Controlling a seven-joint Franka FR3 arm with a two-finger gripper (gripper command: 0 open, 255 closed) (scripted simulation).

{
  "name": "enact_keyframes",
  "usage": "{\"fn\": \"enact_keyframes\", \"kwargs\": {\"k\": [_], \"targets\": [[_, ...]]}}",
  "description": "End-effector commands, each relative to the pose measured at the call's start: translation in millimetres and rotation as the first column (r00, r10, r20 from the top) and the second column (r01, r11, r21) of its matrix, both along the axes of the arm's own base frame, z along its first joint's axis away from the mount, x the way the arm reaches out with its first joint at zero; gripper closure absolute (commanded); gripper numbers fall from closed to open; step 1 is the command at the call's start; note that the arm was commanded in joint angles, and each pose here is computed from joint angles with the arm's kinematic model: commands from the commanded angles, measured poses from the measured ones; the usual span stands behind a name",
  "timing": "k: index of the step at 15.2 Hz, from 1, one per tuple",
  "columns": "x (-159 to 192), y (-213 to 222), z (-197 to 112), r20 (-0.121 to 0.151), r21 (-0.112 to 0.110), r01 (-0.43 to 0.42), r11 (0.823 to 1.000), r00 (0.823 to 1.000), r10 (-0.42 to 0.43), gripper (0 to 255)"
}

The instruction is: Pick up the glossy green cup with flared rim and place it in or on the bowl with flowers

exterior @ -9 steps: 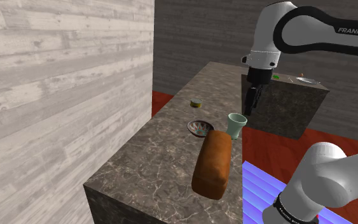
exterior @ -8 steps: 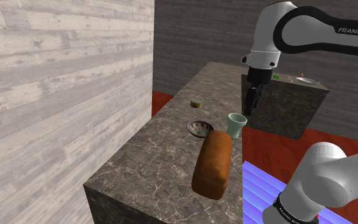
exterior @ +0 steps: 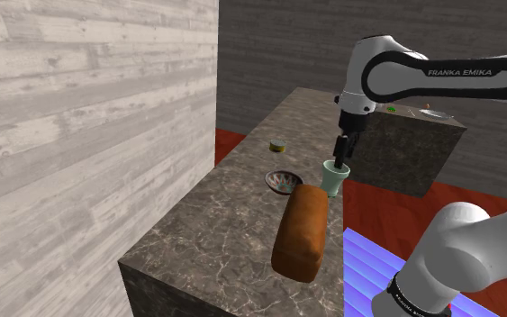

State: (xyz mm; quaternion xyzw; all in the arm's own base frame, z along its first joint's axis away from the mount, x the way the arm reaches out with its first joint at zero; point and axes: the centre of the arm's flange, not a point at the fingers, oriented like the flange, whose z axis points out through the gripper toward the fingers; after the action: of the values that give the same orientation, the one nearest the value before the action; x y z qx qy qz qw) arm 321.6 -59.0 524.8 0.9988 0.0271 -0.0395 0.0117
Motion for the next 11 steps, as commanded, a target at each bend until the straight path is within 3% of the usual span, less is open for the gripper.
{"fn": "enact_keyframes", "kwargs": {"k": [1, 11], "targets": [[6, -18, -19, 0.01, -0.015, 0.015, 1.0, 1.0, -0.015, 0], [48, -104, -96, 0.057, -0.083, 0.097, 0.992, 0.994, -0.093, 0]]}}
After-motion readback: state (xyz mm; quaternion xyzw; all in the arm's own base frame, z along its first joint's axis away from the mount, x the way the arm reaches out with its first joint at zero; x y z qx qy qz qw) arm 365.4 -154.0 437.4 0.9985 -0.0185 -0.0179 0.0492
